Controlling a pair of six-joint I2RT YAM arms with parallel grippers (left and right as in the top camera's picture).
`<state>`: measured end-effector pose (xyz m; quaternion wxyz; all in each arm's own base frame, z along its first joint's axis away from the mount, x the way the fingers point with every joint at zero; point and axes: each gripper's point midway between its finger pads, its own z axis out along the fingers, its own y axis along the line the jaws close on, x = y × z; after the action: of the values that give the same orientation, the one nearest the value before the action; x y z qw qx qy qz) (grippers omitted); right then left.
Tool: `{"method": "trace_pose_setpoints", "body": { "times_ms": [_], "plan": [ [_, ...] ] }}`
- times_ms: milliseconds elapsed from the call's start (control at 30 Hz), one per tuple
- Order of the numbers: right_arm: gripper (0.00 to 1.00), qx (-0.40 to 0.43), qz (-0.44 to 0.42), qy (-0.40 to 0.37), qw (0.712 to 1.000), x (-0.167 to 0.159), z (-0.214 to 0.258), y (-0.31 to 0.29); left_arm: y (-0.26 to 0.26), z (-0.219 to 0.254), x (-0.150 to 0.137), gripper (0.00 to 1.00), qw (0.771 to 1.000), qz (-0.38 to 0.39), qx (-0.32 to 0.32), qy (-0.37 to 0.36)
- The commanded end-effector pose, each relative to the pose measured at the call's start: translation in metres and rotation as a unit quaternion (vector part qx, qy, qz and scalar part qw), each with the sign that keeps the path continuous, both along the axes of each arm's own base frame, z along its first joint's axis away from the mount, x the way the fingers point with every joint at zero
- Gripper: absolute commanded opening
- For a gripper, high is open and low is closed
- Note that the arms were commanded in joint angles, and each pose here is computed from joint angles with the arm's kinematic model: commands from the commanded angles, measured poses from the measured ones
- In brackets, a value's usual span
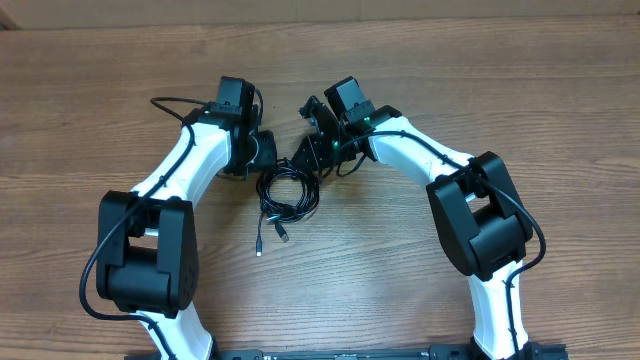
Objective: Untangle cables
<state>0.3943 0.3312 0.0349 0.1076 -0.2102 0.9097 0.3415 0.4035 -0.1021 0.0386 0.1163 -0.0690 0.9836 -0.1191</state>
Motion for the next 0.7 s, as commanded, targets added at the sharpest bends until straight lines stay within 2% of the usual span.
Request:
{"method": "trace_pose_setpoints", "body": {
  "times_ms": [0,333,400,533,567,600,667],
  "plan": [
    [0.2,-0.02,-0.012,-0.025,0.999,0.01,0.008,-0.004,-0.023,0.004,0.002,0.44,0.998,0.008,-0.065,0.005],
    [0.2,-0.029,-0.029,0.009,0.999,0.003,0.004,-0.008,-0.028,-0.013,0.004,0.47,0.998,0.044,-0.052,0.015],
    [0.21,-0.028,-0.029,0.008,0.999,0.003,0.004,-0.008,-0.029,-0.021,0.006,0.44,0.997,0.045,-0.052,0.018],
    [0.21,-0.029,-0.029,0.01,0.999,0.002,0.004,-0.008,-0.029,-0.035,0.0,0.29,0.997,0.044,-0.046,0.04],
    [0.21,-0.029,-0.029,0.01,0.999,0.002,0.003,-0.008,-0.029,-0.038,-0.004,0.2,0.997,0.043,-0.046,0.048],
    [0.21,-0.029,-0.029,0.01,0.999,0.002,0.003,-0.008,-0.028,-0.039,-0.006,0.06,0.997,0.042,-0.044,0.052],
    [0.21,-0.029,-0.029,0.01,0.999,0.002,0.003,-0.008,-0.029,-0.039,-0.009,0.04,0.996,0.037,-0.046,0.059]
  ]
}}
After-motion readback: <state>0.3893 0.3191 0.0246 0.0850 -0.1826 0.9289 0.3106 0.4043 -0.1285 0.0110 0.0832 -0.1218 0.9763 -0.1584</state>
